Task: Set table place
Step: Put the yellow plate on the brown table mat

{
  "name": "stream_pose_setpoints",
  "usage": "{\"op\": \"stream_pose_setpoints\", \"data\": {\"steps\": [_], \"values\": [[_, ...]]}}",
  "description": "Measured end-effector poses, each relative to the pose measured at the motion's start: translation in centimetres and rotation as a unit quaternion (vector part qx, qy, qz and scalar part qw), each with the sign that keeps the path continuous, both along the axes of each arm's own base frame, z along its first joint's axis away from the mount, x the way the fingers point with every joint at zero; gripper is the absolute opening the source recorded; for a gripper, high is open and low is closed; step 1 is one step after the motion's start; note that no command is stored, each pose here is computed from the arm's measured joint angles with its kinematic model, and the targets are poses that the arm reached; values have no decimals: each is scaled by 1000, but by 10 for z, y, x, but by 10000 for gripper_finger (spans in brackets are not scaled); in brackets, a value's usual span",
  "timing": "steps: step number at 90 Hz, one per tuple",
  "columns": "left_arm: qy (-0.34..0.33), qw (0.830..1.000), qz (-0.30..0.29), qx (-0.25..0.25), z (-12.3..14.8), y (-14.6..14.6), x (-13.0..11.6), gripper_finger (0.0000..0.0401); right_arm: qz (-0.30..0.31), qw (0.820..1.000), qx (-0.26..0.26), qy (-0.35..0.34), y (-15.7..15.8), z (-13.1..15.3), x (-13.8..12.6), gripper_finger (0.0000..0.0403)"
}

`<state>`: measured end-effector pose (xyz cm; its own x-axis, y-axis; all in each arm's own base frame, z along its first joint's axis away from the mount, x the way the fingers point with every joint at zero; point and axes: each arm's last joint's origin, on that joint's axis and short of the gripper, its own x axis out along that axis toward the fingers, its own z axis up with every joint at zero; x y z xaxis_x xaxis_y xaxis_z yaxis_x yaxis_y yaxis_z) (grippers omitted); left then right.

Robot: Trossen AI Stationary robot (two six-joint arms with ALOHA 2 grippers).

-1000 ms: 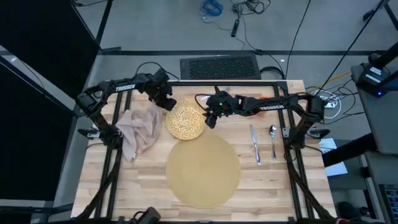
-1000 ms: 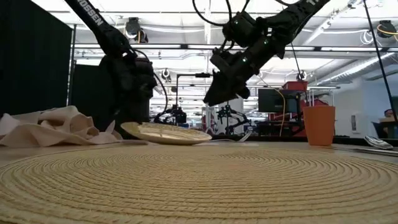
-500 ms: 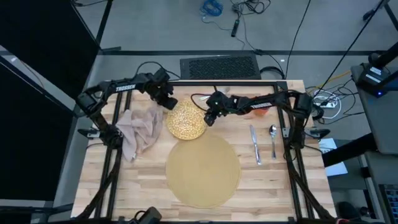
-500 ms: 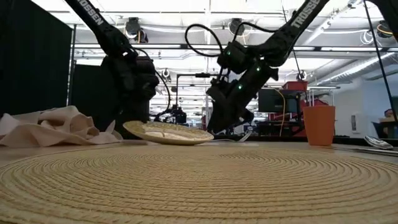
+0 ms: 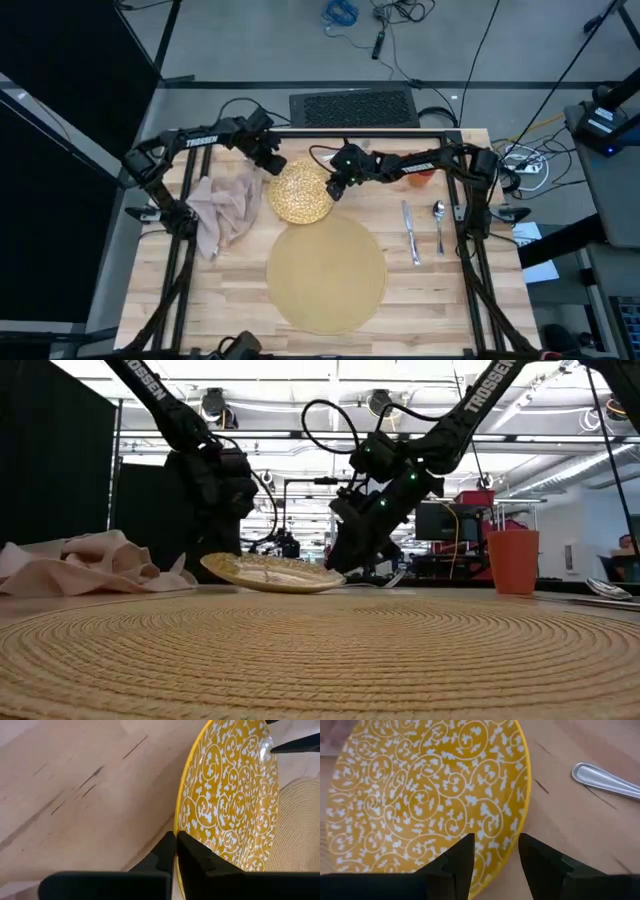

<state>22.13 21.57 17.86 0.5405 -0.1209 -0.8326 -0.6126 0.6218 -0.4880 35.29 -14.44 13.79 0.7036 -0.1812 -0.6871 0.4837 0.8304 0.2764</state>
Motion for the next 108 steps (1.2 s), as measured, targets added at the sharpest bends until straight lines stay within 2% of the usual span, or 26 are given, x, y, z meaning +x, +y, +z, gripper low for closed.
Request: {"op": "stream_pose_setpoints", "data": {"steps": [23,49,84,108], "values": [[-5,1000,-4,11,1,-1,3,0,1,1000,-1,4,0,-1,-1,104],[-10,1000,-16,18,1,-6,10,0,3,1000,-4,8,0,-1,-1,9],[-14,1000,-21,19,2,-7,12,0,1,1000,5,4,-3,-1,-2,0],[-50,998,-46,-5,13,-24,23,0,26,999,30,-16,9,3,4,1]]}}
